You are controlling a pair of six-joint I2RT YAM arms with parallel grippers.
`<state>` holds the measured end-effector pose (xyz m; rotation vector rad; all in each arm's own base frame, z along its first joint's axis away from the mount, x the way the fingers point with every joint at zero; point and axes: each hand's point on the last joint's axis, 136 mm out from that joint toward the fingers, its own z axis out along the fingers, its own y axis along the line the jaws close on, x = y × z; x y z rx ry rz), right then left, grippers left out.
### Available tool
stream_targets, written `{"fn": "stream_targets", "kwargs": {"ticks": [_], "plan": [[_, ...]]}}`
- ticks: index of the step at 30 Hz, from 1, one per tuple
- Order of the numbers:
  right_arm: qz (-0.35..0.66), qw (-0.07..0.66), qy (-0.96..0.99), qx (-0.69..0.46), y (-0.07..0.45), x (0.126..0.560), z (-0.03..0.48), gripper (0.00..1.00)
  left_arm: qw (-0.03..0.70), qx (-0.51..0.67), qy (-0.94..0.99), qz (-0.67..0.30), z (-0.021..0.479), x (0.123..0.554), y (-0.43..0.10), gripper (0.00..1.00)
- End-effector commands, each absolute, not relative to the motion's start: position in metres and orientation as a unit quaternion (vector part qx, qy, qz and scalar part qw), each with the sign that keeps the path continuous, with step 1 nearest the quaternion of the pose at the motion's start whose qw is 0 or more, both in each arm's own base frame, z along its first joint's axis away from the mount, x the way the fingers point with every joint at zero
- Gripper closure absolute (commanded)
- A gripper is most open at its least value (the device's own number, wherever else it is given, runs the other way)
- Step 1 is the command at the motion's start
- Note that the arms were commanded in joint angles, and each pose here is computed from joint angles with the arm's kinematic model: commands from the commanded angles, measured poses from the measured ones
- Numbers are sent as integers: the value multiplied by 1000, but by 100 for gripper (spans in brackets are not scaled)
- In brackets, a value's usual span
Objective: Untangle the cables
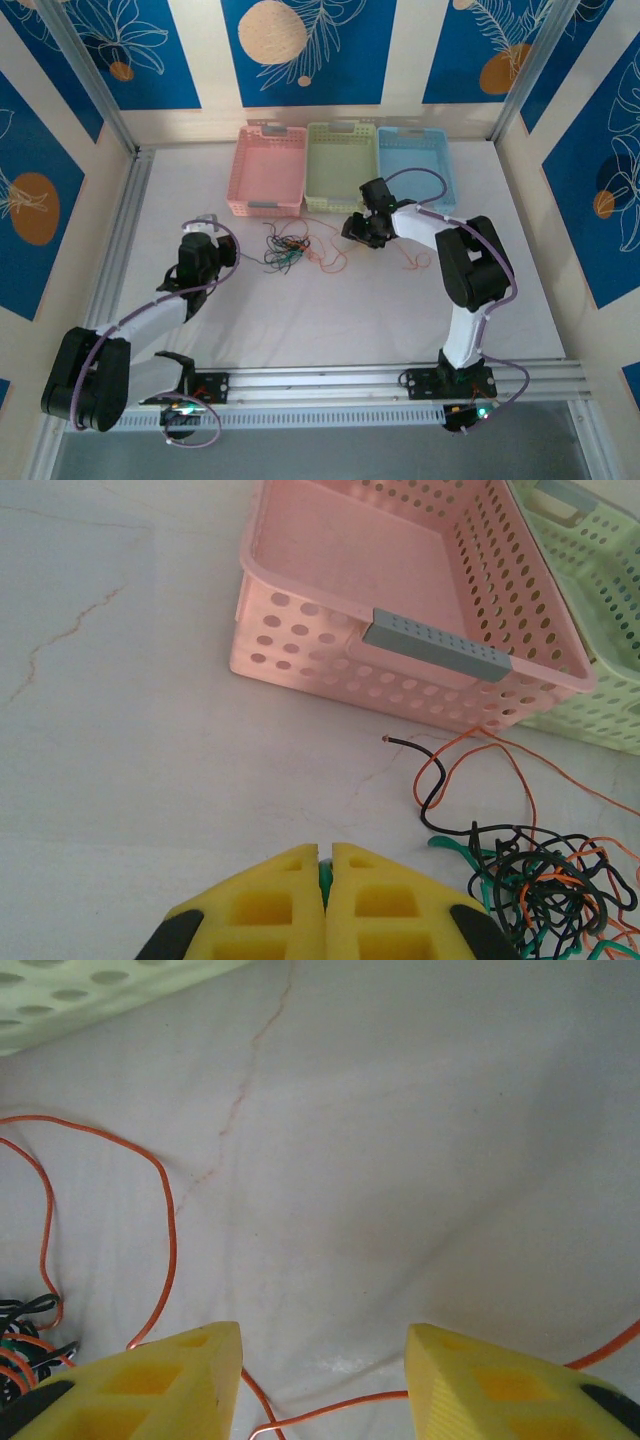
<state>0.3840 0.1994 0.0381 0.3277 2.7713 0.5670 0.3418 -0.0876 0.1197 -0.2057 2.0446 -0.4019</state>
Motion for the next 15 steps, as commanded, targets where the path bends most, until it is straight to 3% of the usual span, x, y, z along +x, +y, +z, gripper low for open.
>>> {"fn": "stream_targets", "kwargs": {"ticks": [1,4,9,15], "plan": [[199,180,959,93,203,386,68,53,514,-80,837,-170,128,347,-87,100],[181,204,959,76,200,381,87,51,514,-81,837,-170,128,347,-87,100],[187,184,959,110,190,359,103,50,514,-82,837,-169,127,347,-86,100],[194,138,964,117,186,346,79,50,513,-81,837,-171,127,348,-87,100]]}}
